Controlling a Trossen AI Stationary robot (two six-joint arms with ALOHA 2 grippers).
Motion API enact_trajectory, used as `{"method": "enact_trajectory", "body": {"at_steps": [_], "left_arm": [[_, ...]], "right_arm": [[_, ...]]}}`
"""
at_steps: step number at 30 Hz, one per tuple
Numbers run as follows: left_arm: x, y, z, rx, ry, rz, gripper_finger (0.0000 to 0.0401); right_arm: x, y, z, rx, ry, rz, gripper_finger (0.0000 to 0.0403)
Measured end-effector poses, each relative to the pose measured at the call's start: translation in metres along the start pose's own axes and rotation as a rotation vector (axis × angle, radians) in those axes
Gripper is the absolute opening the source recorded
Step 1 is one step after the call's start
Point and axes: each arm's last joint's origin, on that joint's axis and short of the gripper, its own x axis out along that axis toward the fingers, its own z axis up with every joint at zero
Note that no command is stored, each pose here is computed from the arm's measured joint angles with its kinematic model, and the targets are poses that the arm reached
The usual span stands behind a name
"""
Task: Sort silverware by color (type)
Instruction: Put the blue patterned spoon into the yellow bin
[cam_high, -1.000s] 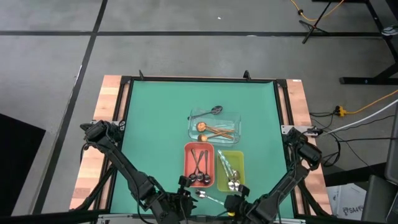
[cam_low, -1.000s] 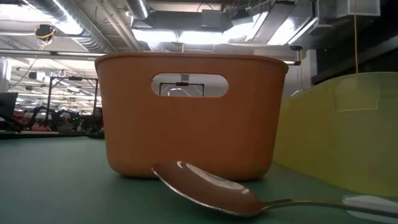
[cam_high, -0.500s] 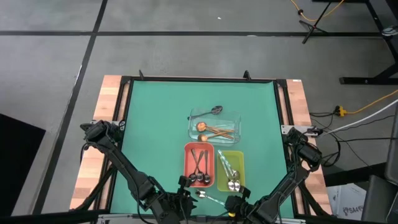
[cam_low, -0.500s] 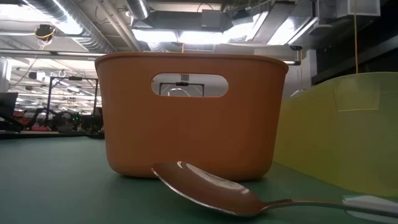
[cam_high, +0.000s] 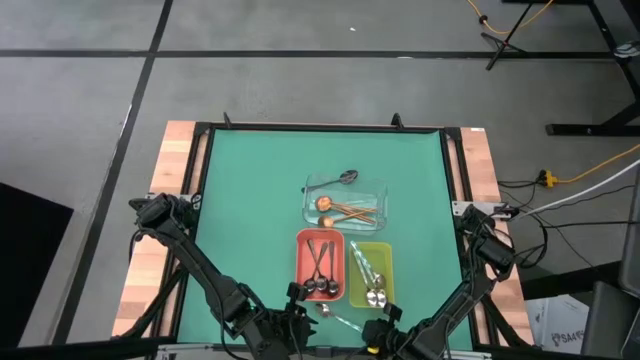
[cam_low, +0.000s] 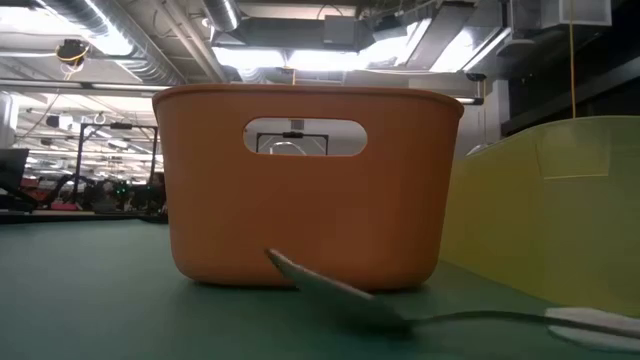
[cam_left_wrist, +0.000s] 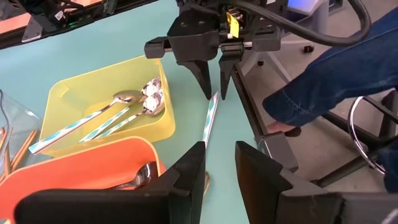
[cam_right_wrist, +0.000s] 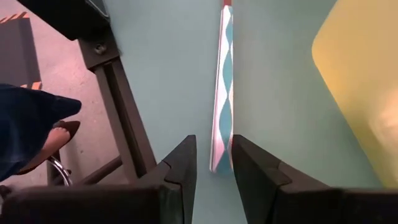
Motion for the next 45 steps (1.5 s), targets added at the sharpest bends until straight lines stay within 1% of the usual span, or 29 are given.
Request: {"method": "enact_trajectory", "body": {"at_steps": [22,31,45], "left_arm": [[0.0000,0.0000,0.0001,0.007,-0.001,0.000,0.0082],[0.0000,0.0000,0.0001,0.007,-0.001,0.000,0.0082],[0.0000,0.0000,0.0001,0.007,-0.001,0.000,0.0082]], "right_arm": [[0.0001,-0.0003,0.0010,-0.053,-0.026,-0.008,0.0099],[0.0087,0.0000,-0.0044,-0.061,0.001,-0.015,0.0099],[0.0090,0.0000,-0.0039,-0.073,0.001,-0.015,0.0099]]}}
